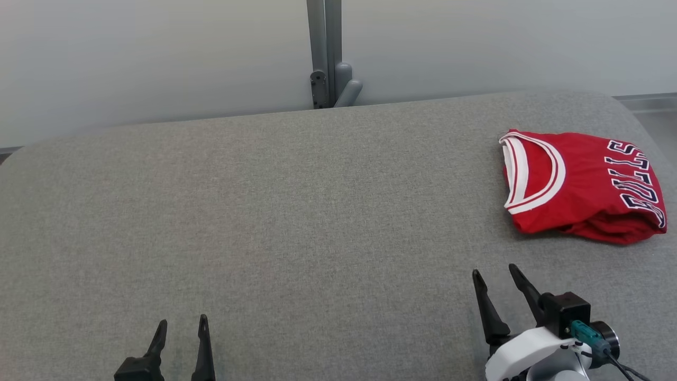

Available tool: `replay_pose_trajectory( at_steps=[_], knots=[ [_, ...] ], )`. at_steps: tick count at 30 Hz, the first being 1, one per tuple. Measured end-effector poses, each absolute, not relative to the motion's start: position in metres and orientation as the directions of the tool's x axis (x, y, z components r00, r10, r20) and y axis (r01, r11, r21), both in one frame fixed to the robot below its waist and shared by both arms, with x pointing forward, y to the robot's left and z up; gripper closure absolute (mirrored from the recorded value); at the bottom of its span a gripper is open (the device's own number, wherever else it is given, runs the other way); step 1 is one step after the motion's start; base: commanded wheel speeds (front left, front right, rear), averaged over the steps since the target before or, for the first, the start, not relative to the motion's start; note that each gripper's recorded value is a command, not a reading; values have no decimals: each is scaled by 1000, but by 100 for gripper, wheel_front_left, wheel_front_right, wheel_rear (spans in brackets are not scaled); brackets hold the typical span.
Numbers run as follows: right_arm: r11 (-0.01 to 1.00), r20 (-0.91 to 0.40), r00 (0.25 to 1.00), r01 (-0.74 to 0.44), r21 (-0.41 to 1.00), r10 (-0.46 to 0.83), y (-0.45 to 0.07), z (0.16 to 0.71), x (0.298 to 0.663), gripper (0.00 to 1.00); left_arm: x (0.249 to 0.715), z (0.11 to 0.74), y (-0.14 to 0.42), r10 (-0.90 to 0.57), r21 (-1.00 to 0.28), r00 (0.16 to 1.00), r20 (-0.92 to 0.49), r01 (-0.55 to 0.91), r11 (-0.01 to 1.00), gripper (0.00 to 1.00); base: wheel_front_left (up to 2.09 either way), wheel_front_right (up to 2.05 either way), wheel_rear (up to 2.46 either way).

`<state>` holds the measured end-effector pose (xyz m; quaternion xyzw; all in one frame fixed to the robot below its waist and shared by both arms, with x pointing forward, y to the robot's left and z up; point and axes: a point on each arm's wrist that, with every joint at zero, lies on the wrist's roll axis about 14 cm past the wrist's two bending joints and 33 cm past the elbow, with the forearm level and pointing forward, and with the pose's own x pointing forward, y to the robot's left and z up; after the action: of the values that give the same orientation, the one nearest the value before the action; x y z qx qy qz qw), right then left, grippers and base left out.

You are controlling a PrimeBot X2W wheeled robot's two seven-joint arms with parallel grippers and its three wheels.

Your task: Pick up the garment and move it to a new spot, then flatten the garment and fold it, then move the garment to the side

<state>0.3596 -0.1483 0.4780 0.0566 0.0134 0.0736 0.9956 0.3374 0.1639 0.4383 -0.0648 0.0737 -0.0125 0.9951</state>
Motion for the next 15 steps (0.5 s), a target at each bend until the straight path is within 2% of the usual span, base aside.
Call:
replay_pose_trajectory(
  at_steps=[10, 11, 15],
  knots=[
    [982, -39, 988, -145, 120, 151, -147, 471, 357, 0, 335, 433, 165, -30, -132, 986, -161, 9, 991, 0, 0, 0, 0],
    [982, -40, 988, -145, 120, 151, -147, 471, 357, 100, 335, 433, 165, -32, -133, 986, -161, 10, 991, 100, 0, 0, 0],
    [982, -72, 986, -139, 126, 149, -147, 461, 352, 100, 331, 425, 165, -32, -134, 982, -188, 7, 991, 100, 0, 0, 0]
  ],
)
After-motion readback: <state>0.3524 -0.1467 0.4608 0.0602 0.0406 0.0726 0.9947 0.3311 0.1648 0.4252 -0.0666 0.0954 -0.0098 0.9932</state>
